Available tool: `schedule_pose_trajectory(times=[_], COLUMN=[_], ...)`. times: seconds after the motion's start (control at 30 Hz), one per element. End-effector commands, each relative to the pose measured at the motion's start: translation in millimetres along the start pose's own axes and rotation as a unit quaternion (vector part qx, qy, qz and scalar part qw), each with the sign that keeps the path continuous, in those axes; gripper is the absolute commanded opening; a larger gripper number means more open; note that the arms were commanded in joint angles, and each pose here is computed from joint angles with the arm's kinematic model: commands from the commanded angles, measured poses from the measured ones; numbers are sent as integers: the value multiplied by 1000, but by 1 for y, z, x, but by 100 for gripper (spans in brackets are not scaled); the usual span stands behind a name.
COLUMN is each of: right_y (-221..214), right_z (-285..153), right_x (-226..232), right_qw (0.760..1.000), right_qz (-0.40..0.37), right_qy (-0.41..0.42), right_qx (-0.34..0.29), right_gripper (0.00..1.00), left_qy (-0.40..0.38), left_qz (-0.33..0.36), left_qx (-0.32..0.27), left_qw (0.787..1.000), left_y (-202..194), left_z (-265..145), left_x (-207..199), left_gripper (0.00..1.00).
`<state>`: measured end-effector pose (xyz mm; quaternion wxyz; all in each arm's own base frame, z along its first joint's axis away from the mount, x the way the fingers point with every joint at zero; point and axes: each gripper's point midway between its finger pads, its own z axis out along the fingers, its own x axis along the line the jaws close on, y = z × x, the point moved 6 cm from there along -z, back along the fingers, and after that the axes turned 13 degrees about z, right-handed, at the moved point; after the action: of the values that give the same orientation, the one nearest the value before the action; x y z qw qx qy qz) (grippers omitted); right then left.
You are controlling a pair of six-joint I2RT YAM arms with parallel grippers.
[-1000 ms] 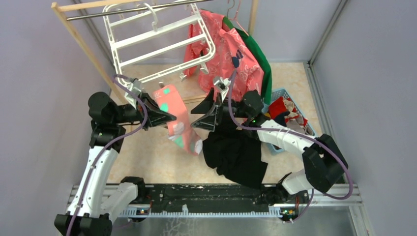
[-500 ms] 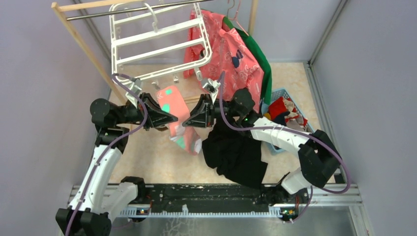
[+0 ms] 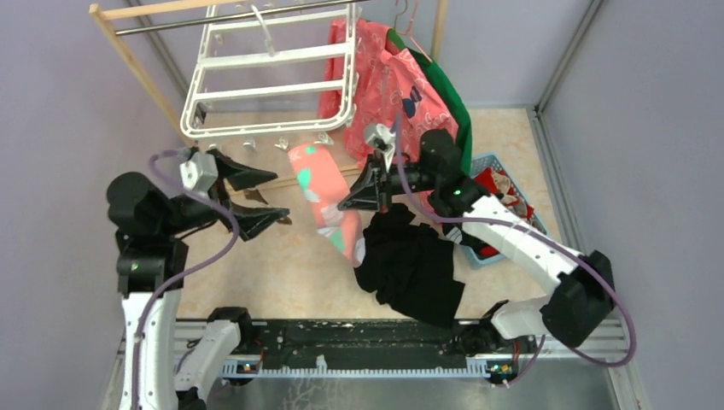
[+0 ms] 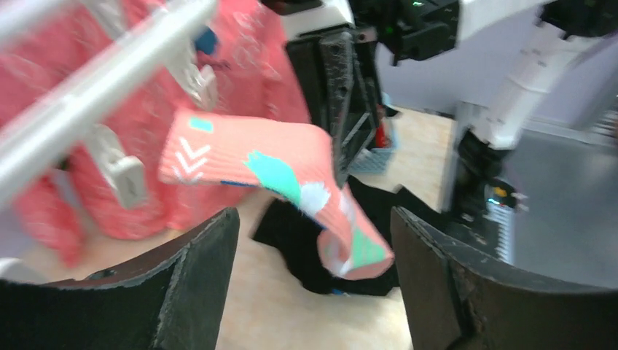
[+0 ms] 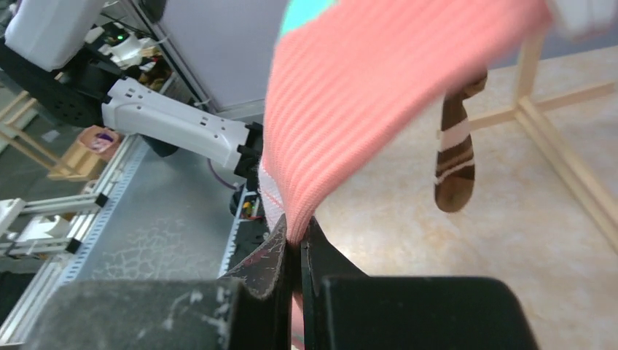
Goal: Remove the socks clipped to the hanger
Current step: Place the sock in the bin.
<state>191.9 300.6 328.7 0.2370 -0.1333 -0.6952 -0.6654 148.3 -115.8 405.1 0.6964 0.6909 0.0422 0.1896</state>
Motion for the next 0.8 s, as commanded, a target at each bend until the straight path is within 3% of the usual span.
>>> schedule_pose_trajectory(times=[0.0,0.1,0.17,0.27,0.37,0.57,0.77], right_y=[35,47,50,52,50,50,42], right_z=[-40,-71,-90,-111,-127,-157,-190], right_x=[38,42,46,52,55,56,59], right_qw=[995,988,981,968,954,927,897], right_qz=[-101,-119,-132,-152,-162,-132,-99], right_qy=[-28,-92,-139,-197,-252,-351,-429], right_qx=[-8,-22,-25,-31,-22,-17,-23], right_gripper=[0,0,0,0,0,0,0], left_qy=[117,241,339,478,525,532,508], left_qz=[110,136,142,134,129,128,171], left_qx=[77,135,174,235,279,318,339], left_qw=[984,951,914,836,794,774,773], left_y=[11,20,21,20,9,-9,-22], left_z=[-29,-52,-71,-107,-123,-125,-120], left_x=[2,21,38,60,78,114,146], left_gripper=[84,86,85,84,84,82,76])
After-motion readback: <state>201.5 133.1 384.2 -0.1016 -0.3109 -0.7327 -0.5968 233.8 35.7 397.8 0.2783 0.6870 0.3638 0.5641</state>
